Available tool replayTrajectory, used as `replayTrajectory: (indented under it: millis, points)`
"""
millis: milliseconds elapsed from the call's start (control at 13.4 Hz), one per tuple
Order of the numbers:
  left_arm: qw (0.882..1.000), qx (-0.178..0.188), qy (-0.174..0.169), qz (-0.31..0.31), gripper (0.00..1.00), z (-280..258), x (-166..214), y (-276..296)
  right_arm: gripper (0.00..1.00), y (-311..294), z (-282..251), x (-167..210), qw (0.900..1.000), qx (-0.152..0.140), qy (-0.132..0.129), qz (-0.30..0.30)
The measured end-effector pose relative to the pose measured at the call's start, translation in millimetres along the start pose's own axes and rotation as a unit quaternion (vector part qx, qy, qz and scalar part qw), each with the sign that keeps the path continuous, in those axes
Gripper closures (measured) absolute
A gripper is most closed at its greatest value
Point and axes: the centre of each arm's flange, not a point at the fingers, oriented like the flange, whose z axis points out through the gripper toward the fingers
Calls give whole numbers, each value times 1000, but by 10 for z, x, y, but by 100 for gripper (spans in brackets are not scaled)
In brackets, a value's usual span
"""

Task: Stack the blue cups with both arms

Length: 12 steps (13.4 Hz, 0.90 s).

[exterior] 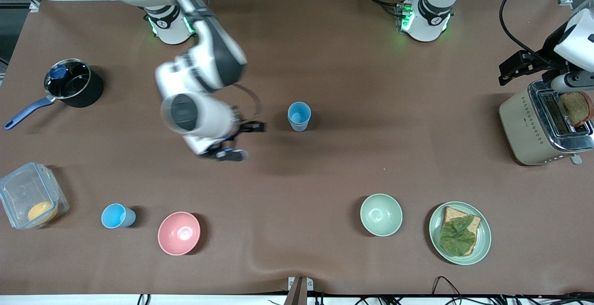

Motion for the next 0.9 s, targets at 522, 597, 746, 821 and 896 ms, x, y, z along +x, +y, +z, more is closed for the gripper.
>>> replayTrajectory:
  millis: [522,597,746,821,896]
  points:
    - [1000,-1,4,-3,0,-25,8,-32,0,1730,-1230,68,996,-52,74,12]
    - [1000,-1,6,-4,0,-42,9,-36,0,1918,-1316,28,996,-47,75,6]
    - [1000,-1,8,-4,0,-66,10,-40,0,2195,-1522,-144,996,-39,73,-24]
    - [1000,-1,9,-4,0,-69,10,-41,0,2277,-1640,-272,996,-39,71,-36]
    - [1000,-1,9,-4,0,-69,10,-40,0,2306,-1748,-395,996,-41,71,-45]
